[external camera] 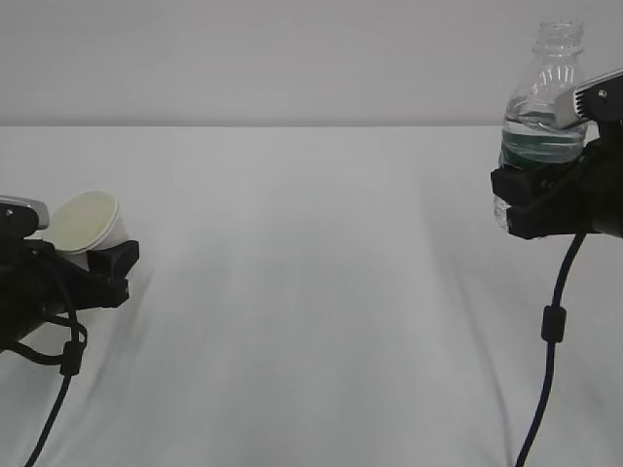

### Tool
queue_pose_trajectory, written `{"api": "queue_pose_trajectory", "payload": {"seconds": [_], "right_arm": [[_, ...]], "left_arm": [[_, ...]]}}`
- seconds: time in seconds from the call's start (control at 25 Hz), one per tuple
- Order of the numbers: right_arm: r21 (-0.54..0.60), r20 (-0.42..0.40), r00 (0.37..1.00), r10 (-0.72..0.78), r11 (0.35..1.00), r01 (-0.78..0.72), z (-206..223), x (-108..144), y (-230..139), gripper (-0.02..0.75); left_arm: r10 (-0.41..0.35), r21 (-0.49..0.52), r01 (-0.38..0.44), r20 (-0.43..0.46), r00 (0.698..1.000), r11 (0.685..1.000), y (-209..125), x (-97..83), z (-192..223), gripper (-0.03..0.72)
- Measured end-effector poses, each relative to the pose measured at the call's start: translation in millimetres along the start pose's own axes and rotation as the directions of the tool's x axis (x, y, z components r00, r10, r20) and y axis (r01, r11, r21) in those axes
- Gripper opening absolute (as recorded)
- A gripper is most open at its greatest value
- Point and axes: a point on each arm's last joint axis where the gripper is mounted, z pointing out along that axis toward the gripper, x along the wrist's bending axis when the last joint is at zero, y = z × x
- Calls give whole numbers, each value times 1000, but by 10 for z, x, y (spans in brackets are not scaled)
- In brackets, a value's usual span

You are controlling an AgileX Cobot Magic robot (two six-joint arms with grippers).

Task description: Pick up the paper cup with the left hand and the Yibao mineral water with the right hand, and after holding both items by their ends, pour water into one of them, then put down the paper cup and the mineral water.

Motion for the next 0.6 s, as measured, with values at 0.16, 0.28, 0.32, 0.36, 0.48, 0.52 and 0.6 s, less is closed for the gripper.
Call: {"api": "queue_pose_trajectory", "payload": {"seconds": [0.16,0.28,0.32,0.36,0.48,0.52,0.6], "right_arm": [[0,0,1000,0,1000,0,0,0,0,410],[0,0,1000,0,1000,0,0,0,0,409],[0,0,1000,0,1000,0,0,0,0,409],[0,0,1000,0,1000,0,0,0,0,409],[0,0,1000,0,1000,0,0,0,0,409],[0,0,1000,0,1000,0,0,0,0,409],[0,0,1000,-1,1000,1,0,0,0,409]], "left_arm": [[21,0,-21,45,999,1000,96,-48,-41,484],[25,1,-25,87,996,1000,168,-93,-74,484],[25,0,-25,104,994,1000,194,-110,-87,484],[22,2,-22,118,993,1000,210,-124,-101,484],[24,-3,-24,177,984,1000,292,-185,-149,484],[22,-1,-22,194,981,1000,312,-202,-164,484],[30,7,-33,234,972,999,353,-243,-204,483]]}}
